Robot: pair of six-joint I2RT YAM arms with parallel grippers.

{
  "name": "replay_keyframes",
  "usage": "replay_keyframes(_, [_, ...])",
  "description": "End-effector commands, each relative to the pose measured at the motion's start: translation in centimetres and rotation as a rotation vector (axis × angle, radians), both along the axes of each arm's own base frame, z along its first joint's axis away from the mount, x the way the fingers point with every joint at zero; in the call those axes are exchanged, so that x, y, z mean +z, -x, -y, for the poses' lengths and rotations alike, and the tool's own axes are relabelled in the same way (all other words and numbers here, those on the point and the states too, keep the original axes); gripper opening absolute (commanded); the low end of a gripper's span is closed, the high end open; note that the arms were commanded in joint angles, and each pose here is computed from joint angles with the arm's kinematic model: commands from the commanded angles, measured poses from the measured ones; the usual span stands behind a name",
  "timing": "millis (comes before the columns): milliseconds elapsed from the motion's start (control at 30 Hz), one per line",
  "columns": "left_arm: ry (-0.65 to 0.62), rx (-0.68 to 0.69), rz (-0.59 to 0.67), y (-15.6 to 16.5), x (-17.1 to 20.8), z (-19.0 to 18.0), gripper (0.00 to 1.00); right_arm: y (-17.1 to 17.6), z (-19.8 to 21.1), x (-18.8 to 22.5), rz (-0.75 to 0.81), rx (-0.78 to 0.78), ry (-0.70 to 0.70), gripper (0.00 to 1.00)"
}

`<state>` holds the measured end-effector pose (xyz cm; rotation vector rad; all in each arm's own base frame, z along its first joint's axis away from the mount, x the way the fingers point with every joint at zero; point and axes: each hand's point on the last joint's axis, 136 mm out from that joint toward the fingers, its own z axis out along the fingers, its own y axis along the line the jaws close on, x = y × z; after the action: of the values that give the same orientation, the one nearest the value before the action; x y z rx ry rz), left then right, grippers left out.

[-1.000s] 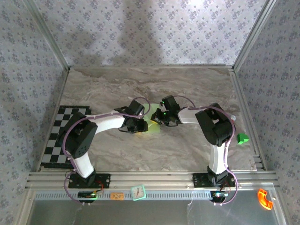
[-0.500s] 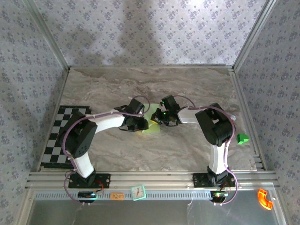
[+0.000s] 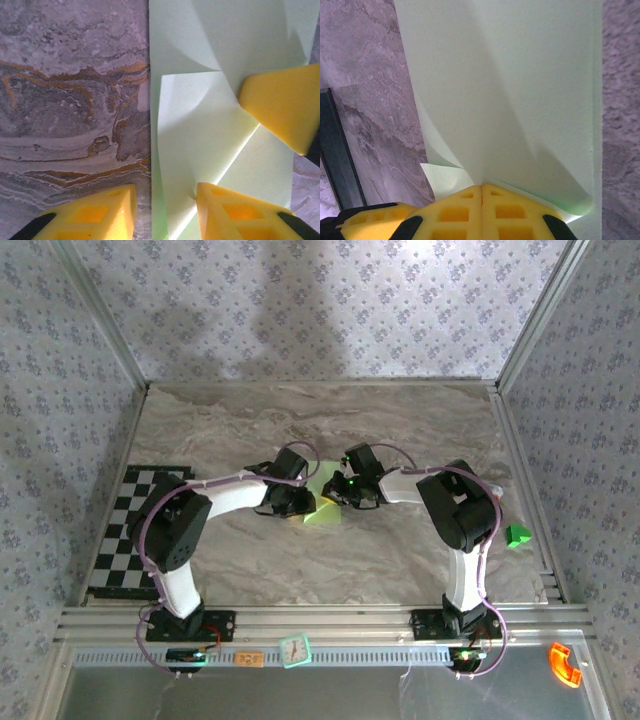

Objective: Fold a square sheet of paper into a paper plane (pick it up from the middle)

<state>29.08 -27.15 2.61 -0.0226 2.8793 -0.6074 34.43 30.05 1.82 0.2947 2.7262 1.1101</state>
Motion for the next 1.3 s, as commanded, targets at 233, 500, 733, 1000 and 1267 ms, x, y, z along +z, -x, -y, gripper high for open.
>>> replay_keyframes(233, [-0.031,-0.117,-0.043,1.5,-1.3,0.1,0.42,3.7,5.1,-7.7,-0.182,-0.059,0.272,0.04])
replay_keyframes(500, [-0.080,-0.179,-0.077,2.4,-2.5,-0.3,0.44,3.8,5.3,-7.8,-0.185,-0.061,0.281,0.04])
replay_keyframes(733, [-0.118,-0.173,-0.091,2.3,-3.1,-0.8,0.37,3.7,5.3,-7.7,-0.185,-0.062,0.282,0.05])
replay_keyframes(1000, [-0.150,-0.141,-0.110,2.4,-4.0,-1.6,0.31,3.4,4.5,-7.0,-0.168,-0.043,0.245,0.09])
replay_keyframes(1267, [-0.164,-0.132,-0.134,2.7,-4.8,-2.0,0.28,0.0,1.4,-0.8,-0.008,0.018,0.060,0.16])
